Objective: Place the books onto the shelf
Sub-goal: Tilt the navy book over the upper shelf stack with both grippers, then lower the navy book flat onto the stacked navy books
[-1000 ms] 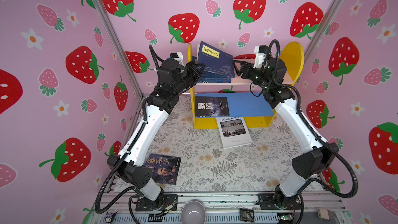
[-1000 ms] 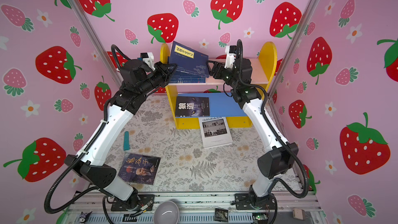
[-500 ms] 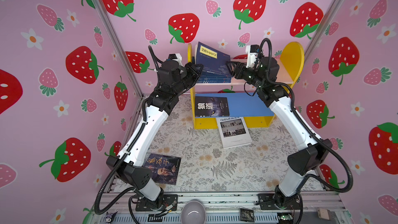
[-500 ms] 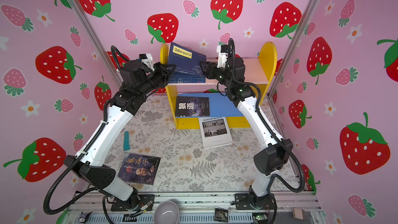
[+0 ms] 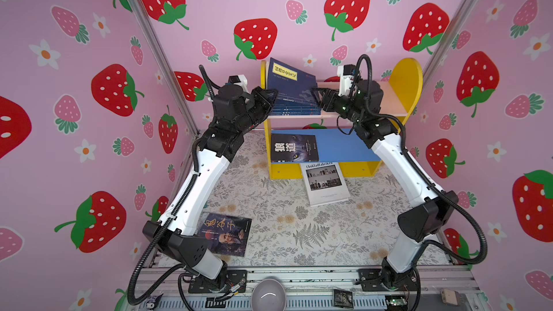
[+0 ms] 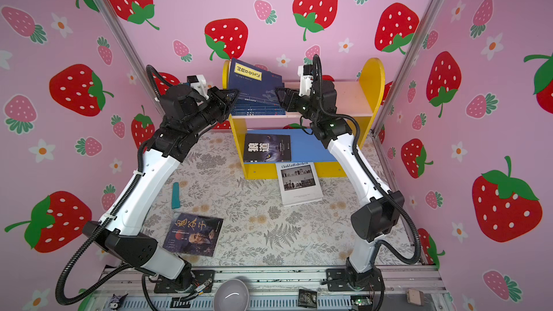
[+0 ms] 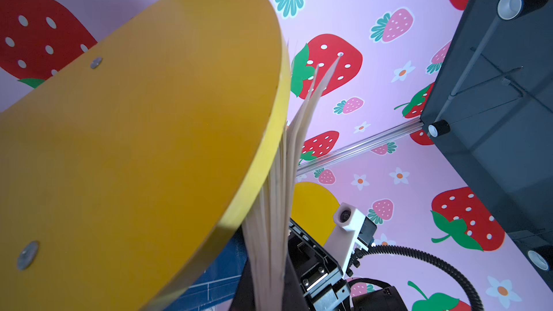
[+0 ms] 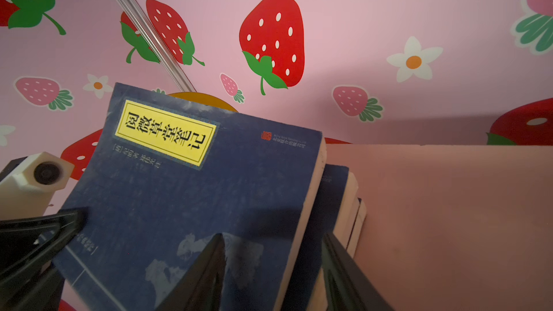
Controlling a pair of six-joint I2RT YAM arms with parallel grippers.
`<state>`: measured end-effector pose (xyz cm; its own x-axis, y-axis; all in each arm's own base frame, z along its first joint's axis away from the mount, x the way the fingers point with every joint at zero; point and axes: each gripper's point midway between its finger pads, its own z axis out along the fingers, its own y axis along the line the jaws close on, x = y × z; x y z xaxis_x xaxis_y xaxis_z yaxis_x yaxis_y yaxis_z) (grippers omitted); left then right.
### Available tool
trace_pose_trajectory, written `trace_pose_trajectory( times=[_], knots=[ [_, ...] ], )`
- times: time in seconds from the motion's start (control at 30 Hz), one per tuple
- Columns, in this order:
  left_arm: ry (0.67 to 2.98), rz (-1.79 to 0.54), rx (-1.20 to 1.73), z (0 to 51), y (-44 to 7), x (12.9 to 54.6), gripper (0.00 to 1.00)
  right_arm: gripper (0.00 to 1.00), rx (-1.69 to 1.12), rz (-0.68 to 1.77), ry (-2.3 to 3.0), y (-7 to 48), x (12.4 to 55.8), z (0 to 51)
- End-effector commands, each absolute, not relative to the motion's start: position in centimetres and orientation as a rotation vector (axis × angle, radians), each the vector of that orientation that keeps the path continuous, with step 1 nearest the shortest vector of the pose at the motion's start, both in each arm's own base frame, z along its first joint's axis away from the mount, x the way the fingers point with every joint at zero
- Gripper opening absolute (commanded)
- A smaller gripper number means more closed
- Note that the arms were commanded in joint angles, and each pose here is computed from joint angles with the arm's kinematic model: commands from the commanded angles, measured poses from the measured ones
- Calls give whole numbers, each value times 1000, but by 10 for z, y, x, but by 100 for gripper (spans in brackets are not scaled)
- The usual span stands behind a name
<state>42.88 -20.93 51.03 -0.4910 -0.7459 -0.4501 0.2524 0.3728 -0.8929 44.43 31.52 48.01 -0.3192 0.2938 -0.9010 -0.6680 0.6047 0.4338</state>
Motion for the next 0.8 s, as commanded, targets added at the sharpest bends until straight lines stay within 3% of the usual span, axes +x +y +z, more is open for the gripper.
trace_pose_trajectory(
  times=[0.0, 0.77],
  knots=[
    [1610, -1336, -409, 531, -206, 419, 0, 54, -341, 979, 1602, 316, 439, 490],
    [1656, -1354, -446, 507, -210, 426, 0, 52, -343, 930, 1650, 321, 448, 471]
  ],
)
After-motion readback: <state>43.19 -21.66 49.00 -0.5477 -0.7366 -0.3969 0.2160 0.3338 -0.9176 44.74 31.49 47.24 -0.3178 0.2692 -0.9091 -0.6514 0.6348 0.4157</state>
